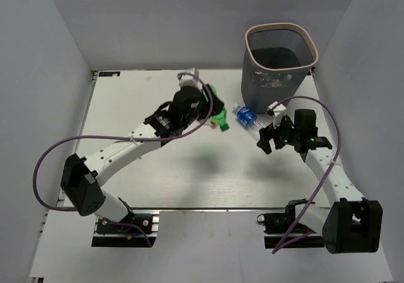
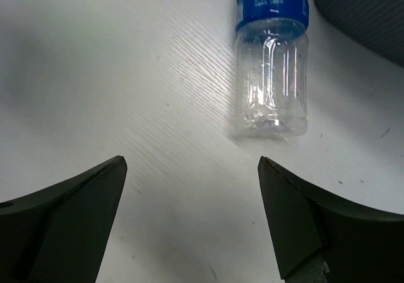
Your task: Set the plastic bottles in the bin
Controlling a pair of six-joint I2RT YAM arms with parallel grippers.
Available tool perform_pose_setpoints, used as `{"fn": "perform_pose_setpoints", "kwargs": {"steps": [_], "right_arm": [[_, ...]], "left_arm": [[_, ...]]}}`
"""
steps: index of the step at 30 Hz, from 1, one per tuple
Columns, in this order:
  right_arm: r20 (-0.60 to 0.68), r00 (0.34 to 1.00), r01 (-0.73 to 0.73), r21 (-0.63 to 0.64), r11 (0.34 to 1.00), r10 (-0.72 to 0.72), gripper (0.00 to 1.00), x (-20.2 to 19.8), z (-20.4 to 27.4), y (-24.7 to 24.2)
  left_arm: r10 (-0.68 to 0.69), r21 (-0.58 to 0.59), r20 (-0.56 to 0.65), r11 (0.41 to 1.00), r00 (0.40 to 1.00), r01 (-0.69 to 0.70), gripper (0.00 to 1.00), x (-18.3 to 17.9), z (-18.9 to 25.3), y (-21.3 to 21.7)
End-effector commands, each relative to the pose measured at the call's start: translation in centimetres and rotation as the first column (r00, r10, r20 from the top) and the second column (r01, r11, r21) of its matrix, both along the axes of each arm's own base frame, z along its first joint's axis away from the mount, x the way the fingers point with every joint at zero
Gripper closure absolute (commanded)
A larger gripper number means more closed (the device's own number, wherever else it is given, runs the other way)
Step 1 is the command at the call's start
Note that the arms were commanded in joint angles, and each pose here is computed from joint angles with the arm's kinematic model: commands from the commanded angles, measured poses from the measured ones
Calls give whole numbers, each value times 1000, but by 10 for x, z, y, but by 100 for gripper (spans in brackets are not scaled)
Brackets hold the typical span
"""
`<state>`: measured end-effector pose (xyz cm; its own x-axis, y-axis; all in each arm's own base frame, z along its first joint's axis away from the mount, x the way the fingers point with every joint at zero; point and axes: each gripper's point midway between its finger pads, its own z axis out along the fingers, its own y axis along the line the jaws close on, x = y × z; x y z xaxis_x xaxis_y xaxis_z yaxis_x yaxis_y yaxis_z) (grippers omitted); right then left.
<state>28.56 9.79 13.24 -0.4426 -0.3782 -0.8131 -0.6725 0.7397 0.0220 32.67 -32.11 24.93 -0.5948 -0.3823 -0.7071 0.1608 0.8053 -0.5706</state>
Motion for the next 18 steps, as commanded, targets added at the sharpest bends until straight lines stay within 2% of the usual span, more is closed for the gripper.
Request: {"fn": "perform_pose_setpoints", "kwargs": {"steps": [1,2,3,5,9,10,11,12,13,14,15,18], "right_arm": [[82,996,25,-78,997,-19,10,22,-2,-12],[66,997,47,-100,994,-40,10,25,-10,-17],[55,997,50,-106,993,-44,10,25,-14,-18],[48,998,52,-111,992,-47,10,25,-18,-19],[61,996,70,-109,992,-64,10,30,-20,-20],[62,996,76,-113,991,-69,10,30,-21,-21],[61,996,78,-117,990,-71,10,31,-21,-22],[53,995,84,-113,990,-78,10,31,-23,-23],[51,995,88,-111,990,-83,10,31,-23,-22],[40,995,90,-111,990,-86,10,29,-26,-23],[34,995,92,-107,990,-89,10,27,-28,-22],[28,996,90,-105,990,-88,10,23,-31,-22]], "left_arm": [[-6,-108,319,993,948,42,73,34,113,-20],[20,-151,372,988,928,40,73,45,133,-23],[21,-155,375,987,927,40,73,57,128,-35],[36,-210,443,976,896,64,73,69,162,-49],[27,-293,538,943,842,157,73,94,200,-92],[54,-330,575,928,816,172,73,97,230,-94],[32,-323,564,928,825,185,73,110,212,-112],[63,-363,604,909,794,204,73,111,240,-114],[70,-376,606,903,792,208,73,116,241,-119],[60,-382,594,899,802,215,73,127,225,-133],[88,-419,618,877,781,234,73,126,246,-133],[137,-473,618,851,774,227,73,140,249,-135]]}}
